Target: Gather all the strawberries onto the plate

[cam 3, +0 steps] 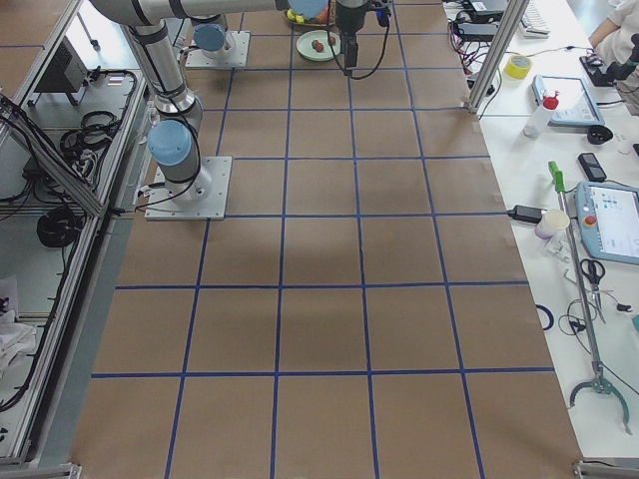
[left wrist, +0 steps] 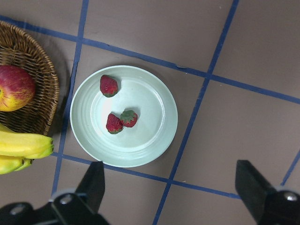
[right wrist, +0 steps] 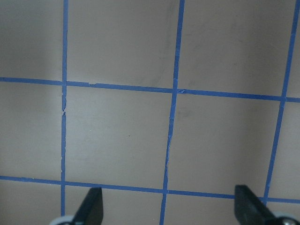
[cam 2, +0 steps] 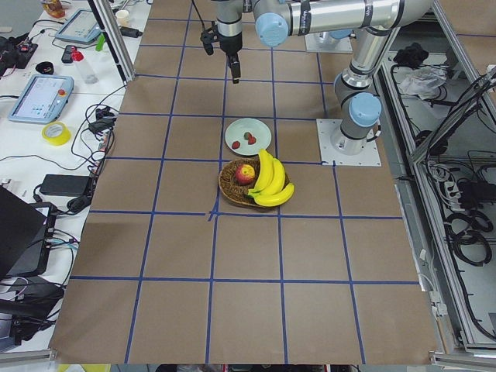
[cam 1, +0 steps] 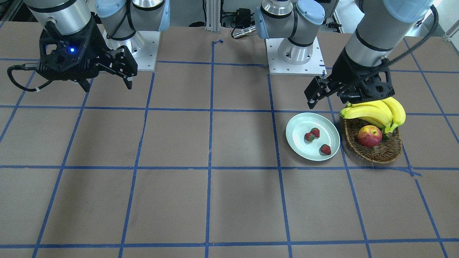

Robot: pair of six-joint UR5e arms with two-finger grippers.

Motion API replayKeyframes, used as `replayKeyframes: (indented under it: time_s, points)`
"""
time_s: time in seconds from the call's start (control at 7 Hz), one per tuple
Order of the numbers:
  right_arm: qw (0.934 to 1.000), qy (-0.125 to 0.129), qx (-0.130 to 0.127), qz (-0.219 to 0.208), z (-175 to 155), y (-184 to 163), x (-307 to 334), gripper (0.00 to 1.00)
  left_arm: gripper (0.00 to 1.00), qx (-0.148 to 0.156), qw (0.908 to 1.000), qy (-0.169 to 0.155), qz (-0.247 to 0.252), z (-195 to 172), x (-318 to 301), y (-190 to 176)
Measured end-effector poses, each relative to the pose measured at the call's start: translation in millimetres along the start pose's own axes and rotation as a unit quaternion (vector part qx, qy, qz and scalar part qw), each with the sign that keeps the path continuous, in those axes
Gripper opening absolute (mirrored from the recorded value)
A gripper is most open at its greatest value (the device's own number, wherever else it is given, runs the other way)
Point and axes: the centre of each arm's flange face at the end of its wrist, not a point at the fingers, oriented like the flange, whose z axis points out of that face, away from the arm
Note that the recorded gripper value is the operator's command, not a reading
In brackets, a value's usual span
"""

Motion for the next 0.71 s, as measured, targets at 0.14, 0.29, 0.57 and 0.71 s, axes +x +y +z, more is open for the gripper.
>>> replayKeyframes:
  time_s: [0.14, 0.29, 0.57, 0.71]
  points:
    - [1.0, 0.0, 0.0, 0.0, 0, 0, 0, 1.0, 1.0, 0.005, 0.9994, 0.001, 0.035, -9, 17, 15]
    - [1.0, 0.0, 0.0, 0.0, 0, 0, 0, 1.0, 1.0, 0.002, 0.9978, 0.001, 0.067, -18, 26, 27]
    - [1.0, 0.0, 0.0, 0.0, 0, 0, 0, 1.0, 1.0, -0.01, 0.9942, 0.0, 0.107, -38, 30, 41]
    - [1.0, 0.0, 0.0, 0.0, 0, 0, 0, 1.0, 1.0, -0.012, 0.9938, -0.001, 0.111, -44, 29, 44]
